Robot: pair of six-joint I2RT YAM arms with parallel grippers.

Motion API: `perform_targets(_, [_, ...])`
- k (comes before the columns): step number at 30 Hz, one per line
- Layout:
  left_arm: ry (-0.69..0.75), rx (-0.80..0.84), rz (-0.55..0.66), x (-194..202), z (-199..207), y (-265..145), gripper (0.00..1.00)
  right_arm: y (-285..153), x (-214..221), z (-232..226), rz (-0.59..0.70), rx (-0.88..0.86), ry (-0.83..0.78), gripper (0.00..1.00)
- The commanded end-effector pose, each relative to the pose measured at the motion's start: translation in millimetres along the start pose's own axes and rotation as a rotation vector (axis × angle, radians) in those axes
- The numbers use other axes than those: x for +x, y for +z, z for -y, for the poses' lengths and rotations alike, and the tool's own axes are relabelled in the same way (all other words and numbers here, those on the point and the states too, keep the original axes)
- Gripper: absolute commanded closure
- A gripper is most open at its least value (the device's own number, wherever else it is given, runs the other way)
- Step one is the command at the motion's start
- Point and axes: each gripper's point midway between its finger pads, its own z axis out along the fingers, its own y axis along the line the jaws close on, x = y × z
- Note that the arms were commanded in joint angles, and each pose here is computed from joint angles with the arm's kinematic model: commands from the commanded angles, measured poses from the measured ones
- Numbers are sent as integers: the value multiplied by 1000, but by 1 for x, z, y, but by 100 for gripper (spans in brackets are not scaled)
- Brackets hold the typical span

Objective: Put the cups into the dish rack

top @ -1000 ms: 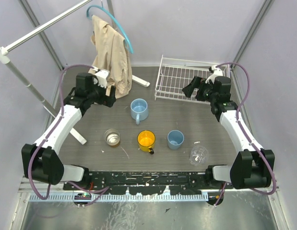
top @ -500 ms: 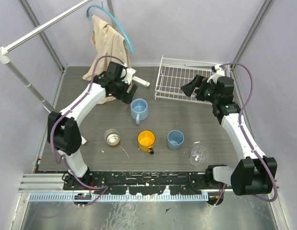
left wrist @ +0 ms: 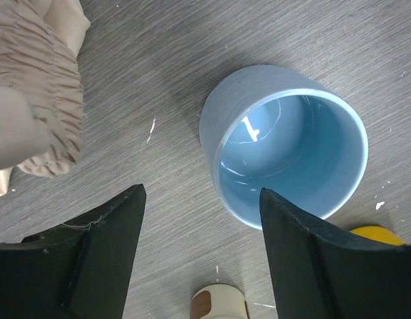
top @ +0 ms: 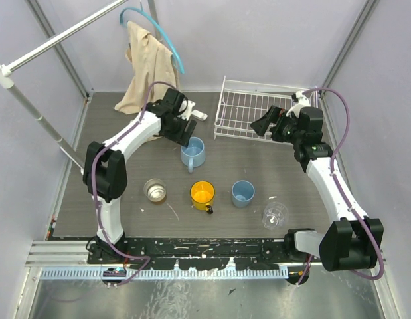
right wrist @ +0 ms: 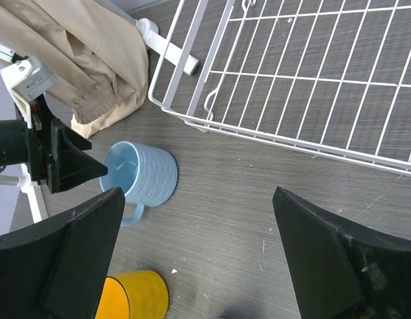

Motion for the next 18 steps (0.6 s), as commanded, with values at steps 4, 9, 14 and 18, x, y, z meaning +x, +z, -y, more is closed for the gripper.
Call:
perform_targets(4, [-43, 9, -22, -5, 7, 13, 24, -11, -29, -17, 86, -28, -69, 0])
perform_targets(9, [-53, 15, -77, 5, 10, 22, 29, -11, -29, -16, 85, -21, -63, 0])
perform_targets(14, [-55, 20, -113, 14, 12, 30, 30, -11, -25, -15, 78, -18, -59, 0])
perform_targets(18, [-53, 24, -131, 18, 15, 35, 42, -11, -26, -17, 79, -23, -50, 0])
